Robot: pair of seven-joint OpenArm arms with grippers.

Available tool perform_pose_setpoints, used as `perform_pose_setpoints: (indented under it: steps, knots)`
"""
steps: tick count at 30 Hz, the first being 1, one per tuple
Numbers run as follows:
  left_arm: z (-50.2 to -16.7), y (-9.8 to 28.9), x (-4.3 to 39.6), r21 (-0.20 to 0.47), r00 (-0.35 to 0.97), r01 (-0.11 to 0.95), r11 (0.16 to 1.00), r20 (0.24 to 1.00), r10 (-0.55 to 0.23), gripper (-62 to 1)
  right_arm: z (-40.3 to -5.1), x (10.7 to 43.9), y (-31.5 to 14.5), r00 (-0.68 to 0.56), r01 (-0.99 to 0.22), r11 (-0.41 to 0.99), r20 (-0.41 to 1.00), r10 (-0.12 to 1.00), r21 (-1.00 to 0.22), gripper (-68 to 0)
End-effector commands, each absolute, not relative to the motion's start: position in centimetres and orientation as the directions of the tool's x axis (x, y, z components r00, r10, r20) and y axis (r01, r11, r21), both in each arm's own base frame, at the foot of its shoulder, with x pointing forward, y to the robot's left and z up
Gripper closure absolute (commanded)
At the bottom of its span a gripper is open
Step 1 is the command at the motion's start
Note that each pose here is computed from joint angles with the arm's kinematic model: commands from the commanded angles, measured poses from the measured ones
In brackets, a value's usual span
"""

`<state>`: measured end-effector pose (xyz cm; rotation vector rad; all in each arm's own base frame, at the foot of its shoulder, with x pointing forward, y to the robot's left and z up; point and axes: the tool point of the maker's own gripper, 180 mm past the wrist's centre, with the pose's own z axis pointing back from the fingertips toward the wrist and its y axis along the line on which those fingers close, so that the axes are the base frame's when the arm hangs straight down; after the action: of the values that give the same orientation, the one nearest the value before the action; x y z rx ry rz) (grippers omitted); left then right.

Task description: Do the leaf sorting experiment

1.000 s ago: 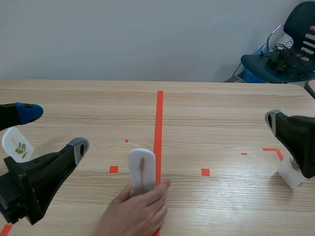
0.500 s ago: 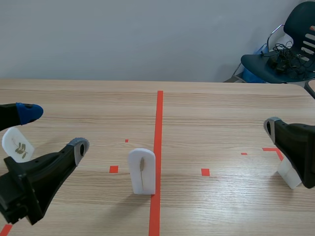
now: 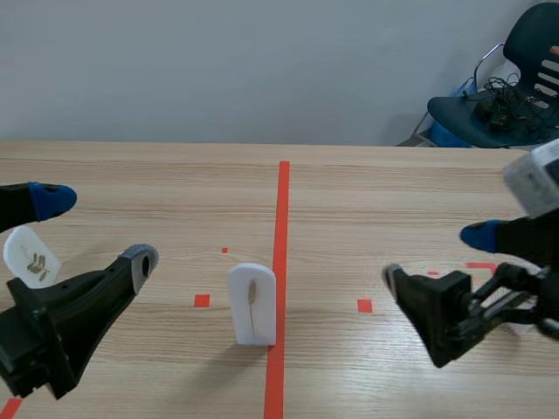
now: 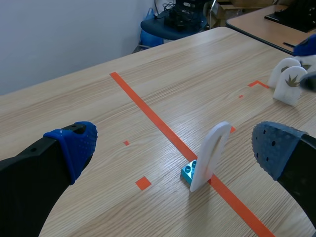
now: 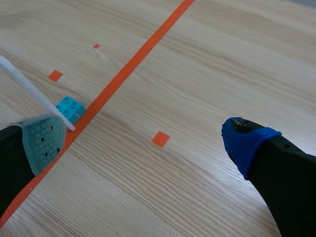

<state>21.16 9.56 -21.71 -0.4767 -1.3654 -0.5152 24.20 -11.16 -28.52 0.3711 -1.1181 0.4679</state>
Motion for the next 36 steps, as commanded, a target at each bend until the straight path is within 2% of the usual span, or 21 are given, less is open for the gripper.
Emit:
perform_pose_setpoints:
  steps: [1, 11, 15, 18, 20, 25, 28, 30, 36]
  knots:
    - [-20.7, 9.3, 21.3, -0.021, 0.098, 0.605, 0.796, 0.994, -0.049, -62.3, -28.7, 25.1, -10.1, 0.324, -0.559, 0.827, 0.932, 0.161, 0.052, -67.9]
    - [-20.7, 9.3, 21.3, -0.021, 0.098, 0.605, 0.796, 0.994, -0.049, -62.3, -35.7, 24.8, -0.7, 0.216, -0.785, 0.619, 0.940, 0.262, 0.008, -67.9]
    - [-20.7, 9.3, 21.3, -0.021, 0.098, 0.605, 0.796, 0.994, -0.049, -62.3, -36.6, 25.0, 2.8, 0.198, -0.819, 0.573, 0.955, 0.220, 0.038, -67.9]
    - [-20.7, 9.3, 21.3, -0.021, 0.098, 0.605, 0.796, 0.994, -0.049, -62.3, -36.8, 25.3, 5.0, 0.159, -0.832, 0.554, 0.960, 0.230, 0.006, -67.4]
    - [-20.7, 9.3, 21.3, -0.021, 0.098, 0.605, 0.796, 0.994, -0.049, -62.3, -36.8, 25.4, 6.0, 0.136, -0.837, 0.547, 0.960, 0.243, -0.020, -62.5]
    - [-20.7, 9.3, 21.3, -0.021, 0.098, 0.605, 0.796, 0.994, -0.049, -62.3, -37.5, 24.6, 6.6, 0.152, -0.841, 0.540, 0.951, 0.268, -0.018, -42.0]
    - [-20.7, 9.3, 21.3, -0.021, 0.098, 0.605, 0.796, 0.994, -0.049, -62.3, -37.9, 24.4, 6.2, 0.160, -0.842, 0.540, 0.946, 0.283, -0.019, -38.2]
    - [-20.7, 9.3, 21.3, -0.021, 0.098, 0.605, 0.796, 0.994, -0.049, -62.3, -38.0, 24.4, 5.9, 0.159, -0.840, 0.541, 0.944, 0.290, -0.025, -32.9]
    - [-20.7, 9.3, 21.3, -0.021, 0.098, 0.605, 0.796, 0.994, -0.049, -62.3, -38.2, 24.7, 5.2, 0.158, -0.834, 0.550, 0.940, 0.303, -0.037, -6.6]
